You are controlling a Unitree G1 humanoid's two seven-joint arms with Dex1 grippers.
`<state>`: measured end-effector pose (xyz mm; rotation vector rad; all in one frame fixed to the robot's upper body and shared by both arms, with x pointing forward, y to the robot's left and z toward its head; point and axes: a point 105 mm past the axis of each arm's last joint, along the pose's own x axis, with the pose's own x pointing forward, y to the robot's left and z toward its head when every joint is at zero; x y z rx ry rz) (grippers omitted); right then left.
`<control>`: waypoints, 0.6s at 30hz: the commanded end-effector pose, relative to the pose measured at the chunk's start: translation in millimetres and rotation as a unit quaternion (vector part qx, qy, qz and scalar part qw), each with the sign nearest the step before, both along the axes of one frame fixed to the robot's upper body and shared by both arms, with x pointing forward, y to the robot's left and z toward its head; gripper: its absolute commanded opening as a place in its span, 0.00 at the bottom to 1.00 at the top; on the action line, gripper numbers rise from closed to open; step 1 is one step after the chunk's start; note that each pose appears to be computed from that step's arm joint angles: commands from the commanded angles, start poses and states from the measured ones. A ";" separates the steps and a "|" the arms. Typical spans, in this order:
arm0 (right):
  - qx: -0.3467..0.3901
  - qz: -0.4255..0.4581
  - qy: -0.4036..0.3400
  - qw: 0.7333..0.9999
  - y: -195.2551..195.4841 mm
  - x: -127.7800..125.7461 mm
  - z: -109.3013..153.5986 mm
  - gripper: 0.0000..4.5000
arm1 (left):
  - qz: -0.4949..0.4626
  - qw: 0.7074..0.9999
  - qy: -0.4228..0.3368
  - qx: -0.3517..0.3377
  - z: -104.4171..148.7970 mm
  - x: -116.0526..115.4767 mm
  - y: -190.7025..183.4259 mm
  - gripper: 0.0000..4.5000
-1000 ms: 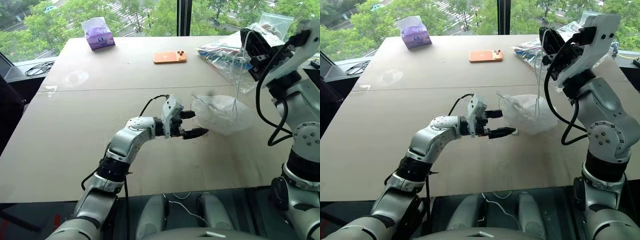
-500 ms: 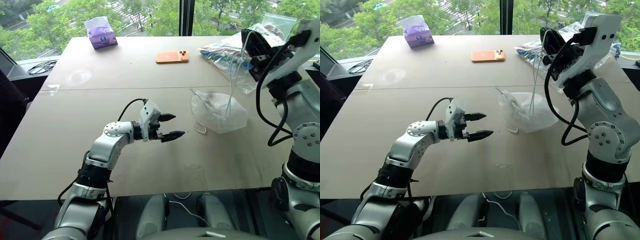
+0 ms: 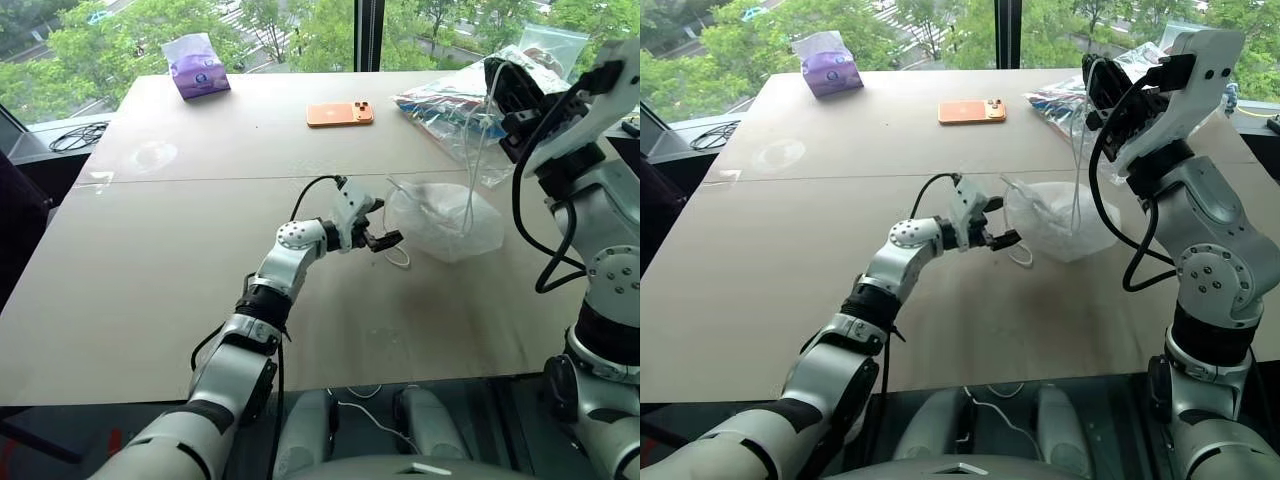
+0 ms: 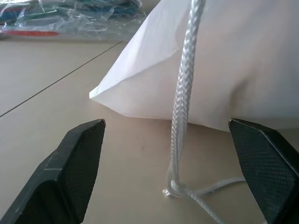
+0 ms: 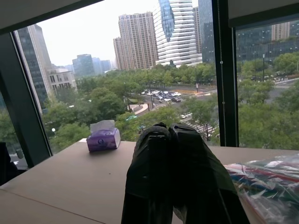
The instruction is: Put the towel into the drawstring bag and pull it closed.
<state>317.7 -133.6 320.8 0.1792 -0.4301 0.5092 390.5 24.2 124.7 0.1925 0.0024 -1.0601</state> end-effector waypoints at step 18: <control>-0.024 -0.063 -0.034 0.997 -38.4 -11.2 21.3 0.00 | 0.064 0.994 -0.040 -0.083 24.0 18.7 19.5 0.81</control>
